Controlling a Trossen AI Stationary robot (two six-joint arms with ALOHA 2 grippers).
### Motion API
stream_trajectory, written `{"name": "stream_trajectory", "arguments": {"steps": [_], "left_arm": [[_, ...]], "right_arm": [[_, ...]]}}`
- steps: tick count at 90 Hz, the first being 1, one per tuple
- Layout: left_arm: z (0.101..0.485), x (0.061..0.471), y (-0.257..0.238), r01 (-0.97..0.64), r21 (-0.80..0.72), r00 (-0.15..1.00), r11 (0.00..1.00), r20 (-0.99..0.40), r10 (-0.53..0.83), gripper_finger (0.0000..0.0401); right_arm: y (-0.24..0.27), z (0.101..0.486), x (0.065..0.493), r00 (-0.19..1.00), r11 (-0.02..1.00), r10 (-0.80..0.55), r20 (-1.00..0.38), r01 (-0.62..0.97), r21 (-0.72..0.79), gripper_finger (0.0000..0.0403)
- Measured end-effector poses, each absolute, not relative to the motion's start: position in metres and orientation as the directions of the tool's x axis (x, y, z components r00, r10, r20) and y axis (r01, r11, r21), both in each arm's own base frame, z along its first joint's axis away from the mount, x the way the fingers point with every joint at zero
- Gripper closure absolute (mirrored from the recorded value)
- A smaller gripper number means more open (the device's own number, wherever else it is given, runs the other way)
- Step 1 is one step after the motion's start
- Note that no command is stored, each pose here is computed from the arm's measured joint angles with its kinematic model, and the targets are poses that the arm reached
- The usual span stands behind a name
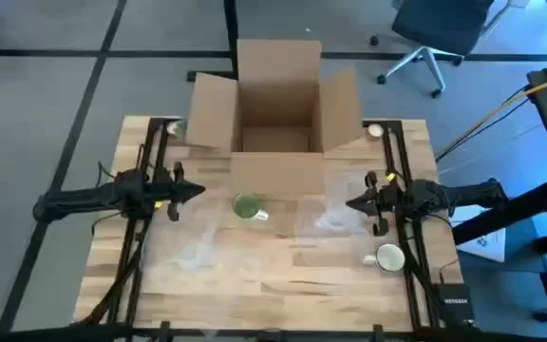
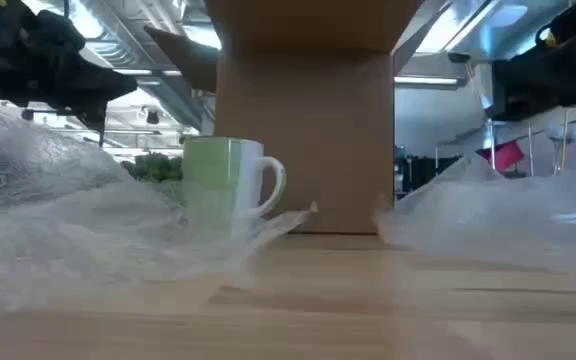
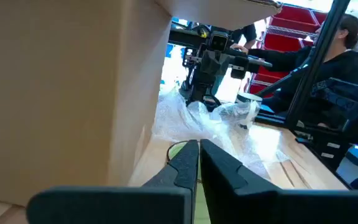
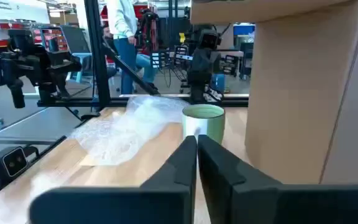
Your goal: Wrap mug
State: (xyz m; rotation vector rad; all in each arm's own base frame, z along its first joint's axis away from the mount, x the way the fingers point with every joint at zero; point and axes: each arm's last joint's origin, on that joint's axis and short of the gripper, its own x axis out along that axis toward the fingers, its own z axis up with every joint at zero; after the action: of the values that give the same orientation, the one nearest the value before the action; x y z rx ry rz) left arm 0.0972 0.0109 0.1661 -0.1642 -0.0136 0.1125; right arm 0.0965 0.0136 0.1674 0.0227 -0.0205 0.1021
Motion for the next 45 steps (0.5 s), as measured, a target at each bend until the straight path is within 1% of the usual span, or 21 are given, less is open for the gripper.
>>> {"name": "stream_trajectory", "arguments": {"steps": [45], "left_arm": [[0.1660,0.0972,0.0109,-0.111,-0.164,0.994,0.980,0.004,0.113,0.0401]], "right_arm": [[0.0136,0.1674,0.0965,0.995,0.995,0.101,0.022,-0.102,0.022,0.0402]]}}
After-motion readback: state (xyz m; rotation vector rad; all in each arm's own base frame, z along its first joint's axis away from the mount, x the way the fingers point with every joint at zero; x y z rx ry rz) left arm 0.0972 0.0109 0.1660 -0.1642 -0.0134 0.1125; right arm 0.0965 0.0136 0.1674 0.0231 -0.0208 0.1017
